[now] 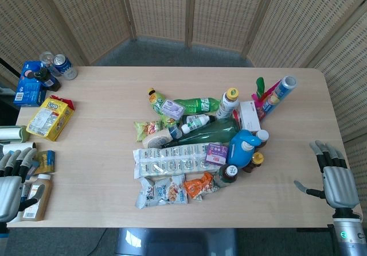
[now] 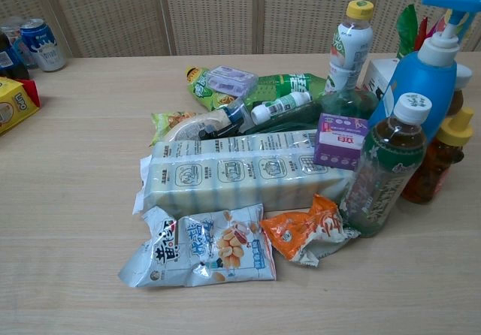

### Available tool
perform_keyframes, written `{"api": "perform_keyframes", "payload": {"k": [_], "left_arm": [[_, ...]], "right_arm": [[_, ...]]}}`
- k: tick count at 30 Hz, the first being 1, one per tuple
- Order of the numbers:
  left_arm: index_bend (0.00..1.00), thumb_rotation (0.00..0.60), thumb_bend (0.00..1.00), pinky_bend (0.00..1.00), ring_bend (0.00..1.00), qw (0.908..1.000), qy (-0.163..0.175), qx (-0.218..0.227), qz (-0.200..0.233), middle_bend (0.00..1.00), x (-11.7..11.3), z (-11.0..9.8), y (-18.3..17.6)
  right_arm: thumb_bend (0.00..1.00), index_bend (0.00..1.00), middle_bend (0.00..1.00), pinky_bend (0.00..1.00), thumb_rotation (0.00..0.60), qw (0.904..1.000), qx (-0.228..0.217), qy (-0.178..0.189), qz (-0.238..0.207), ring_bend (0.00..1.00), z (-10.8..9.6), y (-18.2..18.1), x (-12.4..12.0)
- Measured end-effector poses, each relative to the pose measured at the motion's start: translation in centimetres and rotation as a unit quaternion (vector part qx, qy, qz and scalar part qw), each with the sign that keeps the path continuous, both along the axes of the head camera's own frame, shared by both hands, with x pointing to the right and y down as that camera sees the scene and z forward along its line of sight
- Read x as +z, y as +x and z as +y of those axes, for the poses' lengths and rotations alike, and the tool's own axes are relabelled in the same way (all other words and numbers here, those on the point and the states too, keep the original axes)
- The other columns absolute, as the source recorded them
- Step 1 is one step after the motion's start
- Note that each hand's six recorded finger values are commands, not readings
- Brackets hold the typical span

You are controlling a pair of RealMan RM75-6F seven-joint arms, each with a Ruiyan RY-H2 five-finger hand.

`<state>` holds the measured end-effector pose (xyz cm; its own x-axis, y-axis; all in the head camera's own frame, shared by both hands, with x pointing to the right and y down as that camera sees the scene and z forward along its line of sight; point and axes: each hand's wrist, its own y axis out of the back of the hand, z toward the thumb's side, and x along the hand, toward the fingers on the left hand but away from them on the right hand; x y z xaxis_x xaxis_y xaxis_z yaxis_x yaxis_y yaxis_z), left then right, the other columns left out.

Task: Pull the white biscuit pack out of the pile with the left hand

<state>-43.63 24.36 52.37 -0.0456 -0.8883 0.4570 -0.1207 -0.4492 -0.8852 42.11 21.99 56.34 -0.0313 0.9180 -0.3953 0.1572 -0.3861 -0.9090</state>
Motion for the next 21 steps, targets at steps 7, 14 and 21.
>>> {"api": "perform_keyframes", "payload": {"k": [7, 14, 21], "left_arm": [[0.0, 0.6, 0.38, 0.0, 0.0, 0.9999, -0.009, 0.007, 0.006, 0.0, 0.4, -0.1, 0.2], [0.0, 0.6, 0.38, 0.0, 0.0, 0.9995, -0.017, 0.027, 0.008, 0.0, 0.7, -0.9, 0.9], [0.0, 0.6, 0.39, 0.0, 0.0, 0.9977, -0.04, 0.052, 0.018, 0.0, 1.9, -1.5, 2.2]], "right_arm": [[0.04, 0.0, 0.0, 0.0, 0.493, 1.0, -0.002, -0.001, -0.007, 0.0, 0.3, -0.4, 0.0], [0.04, 0.0, 0.0, 0.0, 0.492, 0.9999, 0.007, 0.001, -0.013, 0.0, 0.8, -0.2, 0.0], [0.04, 0.0, 0.0, 0.0, 0.492, 0.9999, 0.009, 0.001, -0.012, 0.0, 0.7, -0.2, -0.1]]}}
